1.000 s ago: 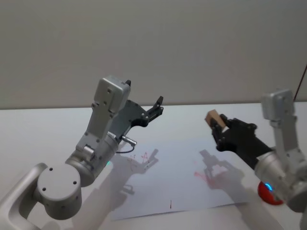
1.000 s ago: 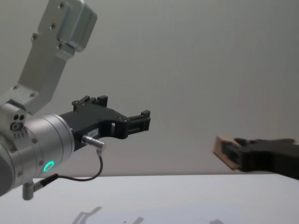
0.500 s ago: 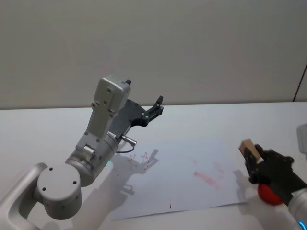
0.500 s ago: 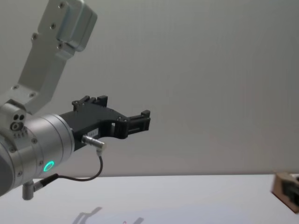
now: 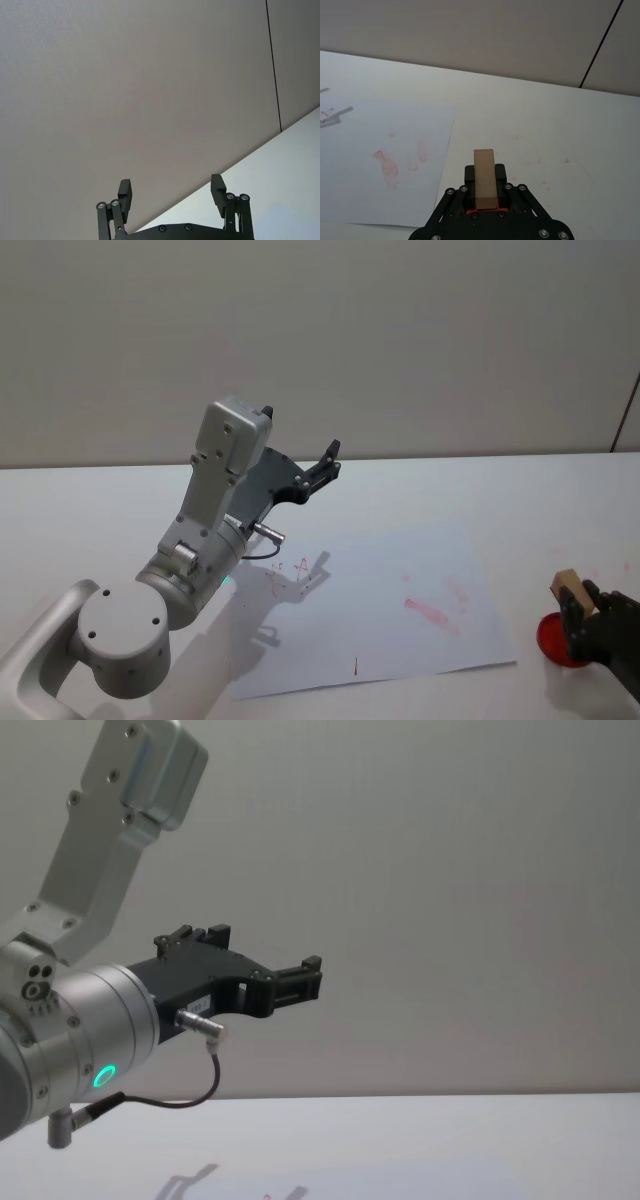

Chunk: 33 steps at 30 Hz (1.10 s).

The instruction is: Use the one hand to pick up the stamp and affix it onto the A4 paper.

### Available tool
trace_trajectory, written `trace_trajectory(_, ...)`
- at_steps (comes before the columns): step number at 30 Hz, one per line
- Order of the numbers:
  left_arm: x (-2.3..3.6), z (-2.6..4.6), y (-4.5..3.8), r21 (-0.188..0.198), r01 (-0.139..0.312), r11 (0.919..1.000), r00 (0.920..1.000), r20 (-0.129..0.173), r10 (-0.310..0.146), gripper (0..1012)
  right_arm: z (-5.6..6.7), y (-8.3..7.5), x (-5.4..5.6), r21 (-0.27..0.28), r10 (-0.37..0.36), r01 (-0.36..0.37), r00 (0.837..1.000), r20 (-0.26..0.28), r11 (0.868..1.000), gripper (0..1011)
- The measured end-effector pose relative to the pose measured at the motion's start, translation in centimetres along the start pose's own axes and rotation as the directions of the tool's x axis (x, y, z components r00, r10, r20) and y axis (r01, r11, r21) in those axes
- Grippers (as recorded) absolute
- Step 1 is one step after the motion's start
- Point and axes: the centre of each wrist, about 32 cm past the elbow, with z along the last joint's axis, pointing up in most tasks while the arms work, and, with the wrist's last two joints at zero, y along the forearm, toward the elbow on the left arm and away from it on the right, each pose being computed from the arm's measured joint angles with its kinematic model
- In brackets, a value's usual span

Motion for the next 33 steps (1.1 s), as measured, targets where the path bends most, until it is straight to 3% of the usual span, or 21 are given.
trace_trajectory(27,0.00,0.00,0.00,0.000,0.000,1.0000,1.0000,0.000,0.000,1001,-1.4,0.2,0.1,-0.101,0.009,-0.009,1.000,0.004,0.995,218)
trace_trajectory(29,0.00,0.00,0.00,0.000,0.000,1.0000,1.0000,0.000,0.000,1001,-1.4,0.3,0.1,-0.104,0.009,-0.008,1.000,0.005,0.995,240)
trace_trajectory(33,0.00,0.00,0.00,0.000,0.000,1.0000,1.0000,0.000,0.000,1001,-1.5,0.3,0.1,-0.108,0.009,-0.008,1.000,0.007,0.994,378)
